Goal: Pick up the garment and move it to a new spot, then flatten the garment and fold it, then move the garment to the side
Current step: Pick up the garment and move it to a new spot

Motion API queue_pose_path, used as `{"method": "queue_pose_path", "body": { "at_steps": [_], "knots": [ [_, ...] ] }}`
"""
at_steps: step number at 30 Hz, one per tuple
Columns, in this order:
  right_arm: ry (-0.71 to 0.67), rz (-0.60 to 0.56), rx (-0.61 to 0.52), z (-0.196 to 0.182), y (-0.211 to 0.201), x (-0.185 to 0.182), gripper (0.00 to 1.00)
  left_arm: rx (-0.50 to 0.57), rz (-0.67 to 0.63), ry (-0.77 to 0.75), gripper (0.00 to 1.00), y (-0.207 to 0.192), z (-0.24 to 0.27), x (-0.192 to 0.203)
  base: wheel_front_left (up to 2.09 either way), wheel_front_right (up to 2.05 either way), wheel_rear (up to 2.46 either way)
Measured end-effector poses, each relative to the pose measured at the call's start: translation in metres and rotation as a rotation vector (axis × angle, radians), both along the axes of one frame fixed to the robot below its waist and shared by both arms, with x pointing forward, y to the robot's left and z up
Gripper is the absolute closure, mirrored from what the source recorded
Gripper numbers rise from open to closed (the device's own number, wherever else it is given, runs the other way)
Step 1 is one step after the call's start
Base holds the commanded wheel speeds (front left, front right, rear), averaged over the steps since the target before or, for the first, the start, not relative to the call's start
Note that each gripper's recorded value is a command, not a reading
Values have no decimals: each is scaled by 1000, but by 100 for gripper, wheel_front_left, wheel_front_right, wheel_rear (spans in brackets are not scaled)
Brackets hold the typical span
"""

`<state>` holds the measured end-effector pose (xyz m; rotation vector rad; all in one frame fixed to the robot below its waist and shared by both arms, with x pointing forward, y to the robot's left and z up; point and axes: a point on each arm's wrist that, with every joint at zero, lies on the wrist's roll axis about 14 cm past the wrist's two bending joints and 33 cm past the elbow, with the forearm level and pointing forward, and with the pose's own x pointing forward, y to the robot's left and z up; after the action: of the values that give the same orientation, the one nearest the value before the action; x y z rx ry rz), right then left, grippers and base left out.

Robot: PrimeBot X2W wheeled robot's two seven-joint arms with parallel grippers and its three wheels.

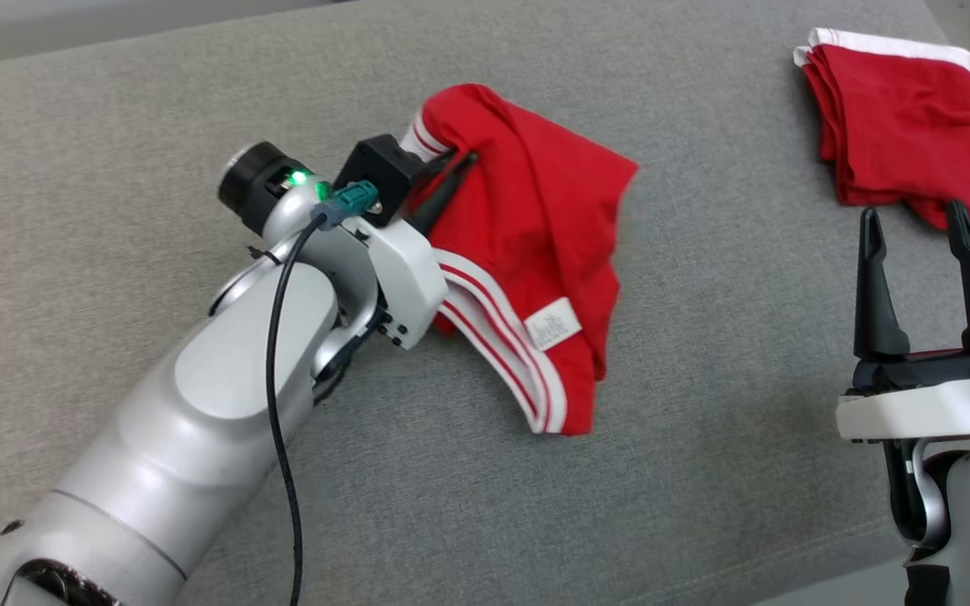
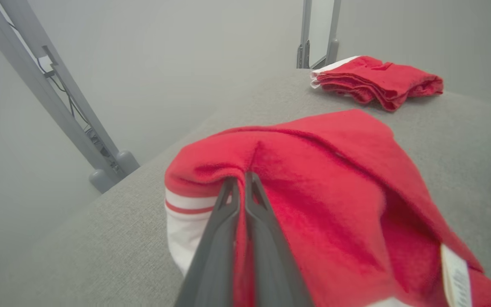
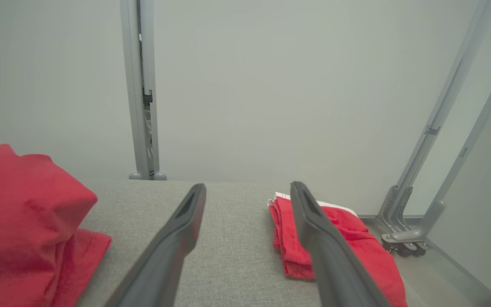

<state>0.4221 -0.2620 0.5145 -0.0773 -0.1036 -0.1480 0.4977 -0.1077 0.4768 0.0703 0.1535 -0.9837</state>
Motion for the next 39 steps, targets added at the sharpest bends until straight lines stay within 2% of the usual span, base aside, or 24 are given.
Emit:
{"method": "queue_pose_path", "body": {
  "at_steps": [5,6,7,16,24,27,30,33,39],
  "knots": [
    [21,-4,5,-7,-2,-1,0,104,74,11,100,9,-35,21,0,0,0],
    [24,-5,8,-8,-2,-2,0,121,92,21,56,12,-41,24,0,0,0],
    [28,-5,9,-9,-2,-2,0,133,109,30,0,14,-47,27,0,0,0],
    [30,22,29,-11,7,0,0,146,254,32,0,40,-55,42,0,0,0],
    [-11,69,26,2,24,7,0,17,381,-12,0,63,-12,48,0,0,0],
    [-30,92,25,8,33,8,0,-76,429,-56,0,72,19,45,0,0,0],
    [-58,136,45,16,48,11,0,-168,516,-107,0,94,46,38,0,0,0],
    [-78,188,37,23,67,11,0,-215,598,-172,0,125,63,26,0,0,0],
    [-120,227,62,36,81,11,0,-201,702,-212,0,168,57,-14,0,0,0]
  ]
}}
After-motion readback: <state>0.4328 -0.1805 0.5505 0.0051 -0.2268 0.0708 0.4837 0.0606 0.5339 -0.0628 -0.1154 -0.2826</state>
